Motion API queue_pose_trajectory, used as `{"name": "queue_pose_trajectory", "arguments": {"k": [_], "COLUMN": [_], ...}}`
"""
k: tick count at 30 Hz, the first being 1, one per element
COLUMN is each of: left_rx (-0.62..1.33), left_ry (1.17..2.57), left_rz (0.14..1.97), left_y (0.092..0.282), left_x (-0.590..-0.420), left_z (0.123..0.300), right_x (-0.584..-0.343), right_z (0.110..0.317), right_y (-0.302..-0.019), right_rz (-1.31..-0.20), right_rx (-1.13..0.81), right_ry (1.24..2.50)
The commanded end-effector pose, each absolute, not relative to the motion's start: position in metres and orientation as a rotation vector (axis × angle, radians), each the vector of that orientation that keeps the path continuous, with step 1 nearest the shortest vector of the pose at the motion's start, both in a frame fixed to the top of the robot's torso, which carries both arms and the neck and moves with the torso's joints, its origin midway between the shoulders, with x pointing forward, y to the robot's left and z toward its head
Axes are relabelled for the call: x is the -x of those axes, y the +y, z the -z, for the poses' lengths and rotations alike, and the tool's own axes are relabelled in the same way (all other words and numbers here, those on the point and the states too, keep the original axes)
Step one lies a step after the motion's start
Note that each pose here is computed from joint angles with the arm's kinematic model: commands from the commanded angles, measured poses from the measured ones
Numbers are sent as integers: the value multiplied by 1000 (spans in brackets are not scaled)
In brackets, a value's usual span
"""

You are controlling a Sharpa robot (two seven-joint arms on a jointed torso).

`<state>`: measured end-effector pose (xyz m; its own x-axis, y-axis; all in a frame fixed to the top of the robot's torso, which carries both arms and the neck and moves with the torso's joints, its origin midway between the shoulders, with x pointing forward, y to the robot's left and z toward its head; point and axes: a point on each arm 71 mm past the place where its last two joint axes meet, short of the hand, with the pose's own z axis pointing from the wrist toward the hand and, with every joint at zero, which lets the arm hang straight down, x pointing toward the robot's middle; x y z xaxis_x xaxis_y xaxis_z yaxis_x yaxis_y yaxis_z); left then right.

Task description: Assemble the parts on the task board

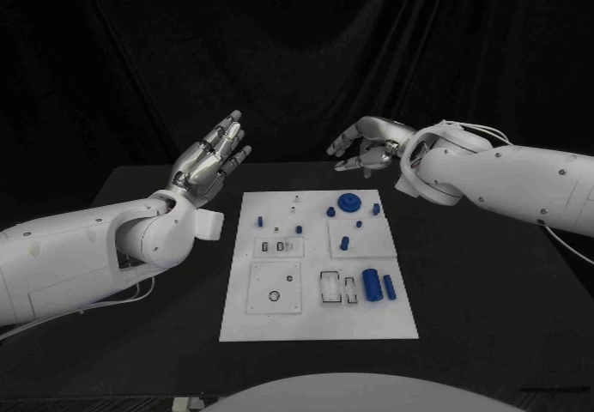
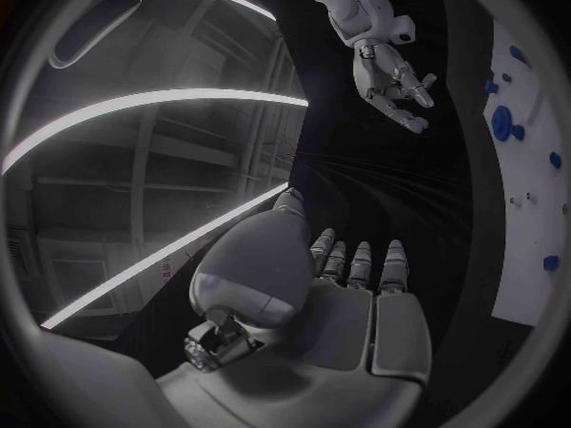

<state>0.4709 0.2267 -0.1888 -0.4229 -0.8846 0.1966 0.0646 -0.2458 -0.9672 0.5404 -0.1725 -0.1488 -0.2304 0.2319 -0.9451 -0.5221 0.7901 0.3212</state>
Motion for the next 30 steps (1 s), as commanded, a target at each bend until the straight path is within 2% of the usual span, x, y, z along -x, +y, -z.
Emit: {"name": "queue_pose_trajectory", "arguments": {"k": [1, 17, 30], "left_rx": [958, 830, 831], "left_ry": [1364, 1412, 1421], "left_rz": [1819, 1815, 1812], "left_y": [221, 221, 223], "left_x": [-470, -469, -468], "left_z": [186, 187, 191], "right_x": [-541, -539, -538], "right_z": [161, 201, 220], "right_y": [-169, -145, -138], "right_rz": [-426, -341, -346], "right_rx": [542, 669, 682], "right_ry": [1662, 1742, 1769]}}
